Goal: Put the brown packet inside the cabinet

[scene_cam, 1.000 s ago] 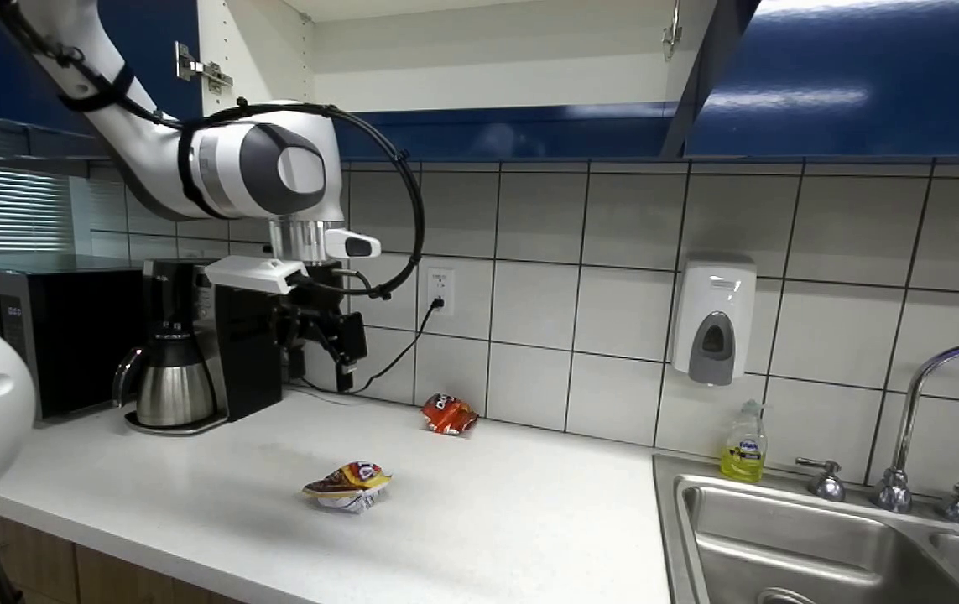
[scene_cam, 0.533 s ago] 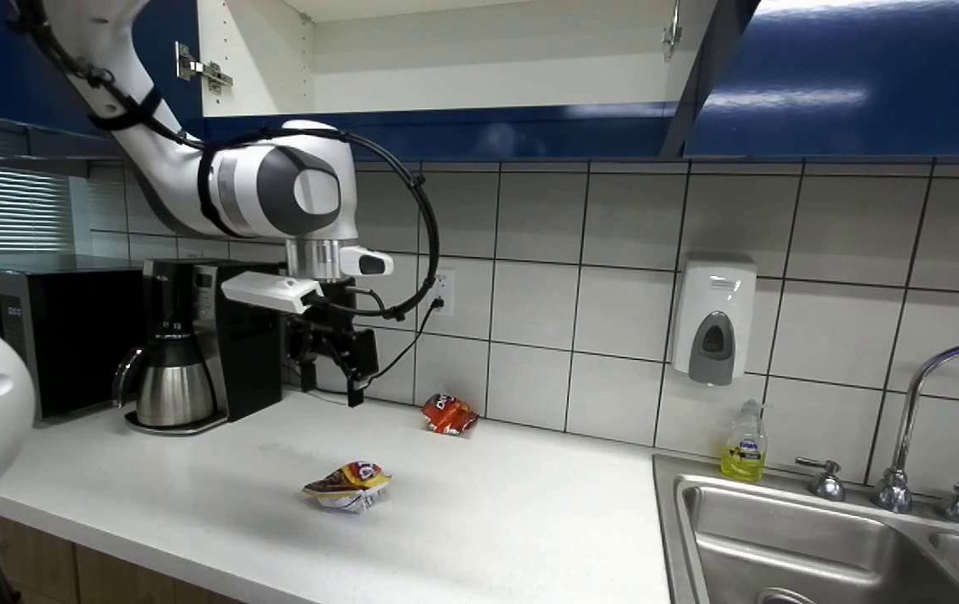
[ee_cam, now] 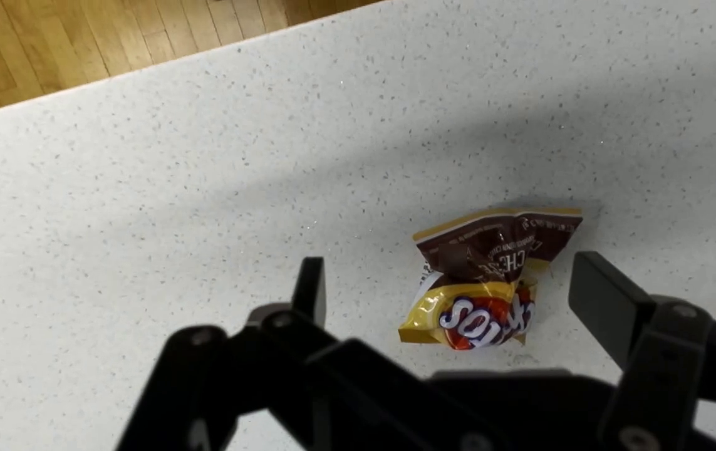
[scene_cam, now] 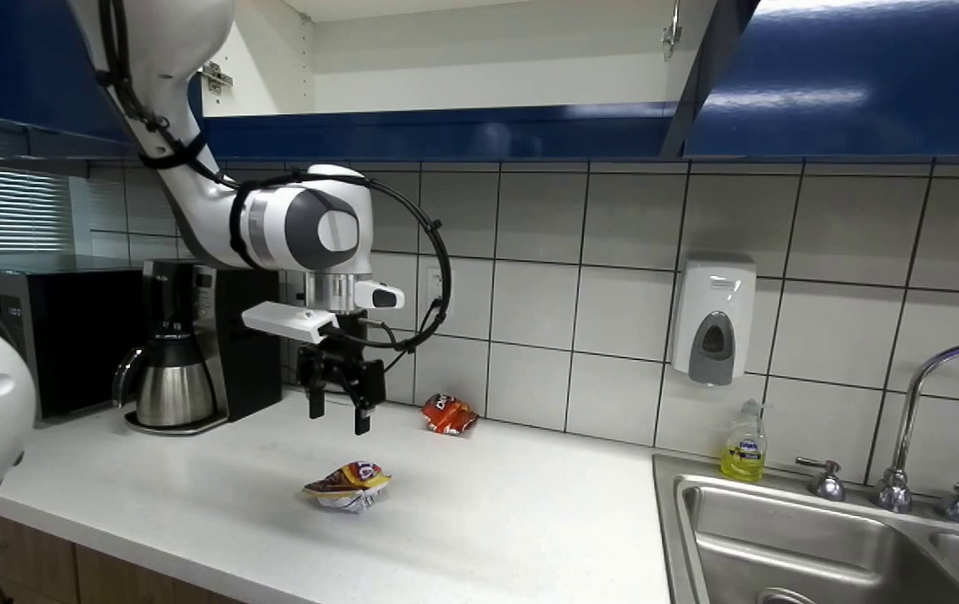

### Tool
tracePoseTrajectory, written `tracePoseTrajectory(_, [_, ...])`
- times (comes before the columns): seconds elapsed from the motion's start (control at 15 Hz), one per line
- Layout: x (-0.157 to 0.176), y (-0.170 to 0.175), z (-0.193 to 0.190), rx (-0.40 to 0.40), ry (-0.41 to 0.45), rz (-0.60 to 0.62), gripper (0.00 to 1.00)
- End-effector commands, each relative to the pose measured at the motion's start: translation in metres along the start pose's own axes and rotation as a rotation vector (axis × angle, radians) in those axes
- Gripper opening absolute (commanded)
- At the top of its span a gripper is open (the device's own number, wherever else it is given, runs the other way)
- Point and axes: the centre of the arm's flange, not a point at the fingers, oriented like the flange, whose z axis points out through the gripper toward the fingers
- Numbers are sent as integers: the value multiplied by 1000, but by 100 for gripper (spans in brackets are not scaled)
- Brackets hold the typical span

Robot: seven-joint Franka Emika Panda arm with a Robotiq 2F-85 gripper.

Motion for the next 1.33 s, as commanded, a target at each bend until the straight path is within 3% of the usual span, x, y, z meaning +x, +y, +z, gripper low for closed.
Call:
tracePoseTrajectory(0.0, [21, -11, 10, 2, -13, -5, 100])
tracePoseTrajectory(0.73, [38, -51, 46, -19, -63, -27, 100])
tracePoseTrajectory(1.27, [49, -60, 75, -39, -92, 8, 100])
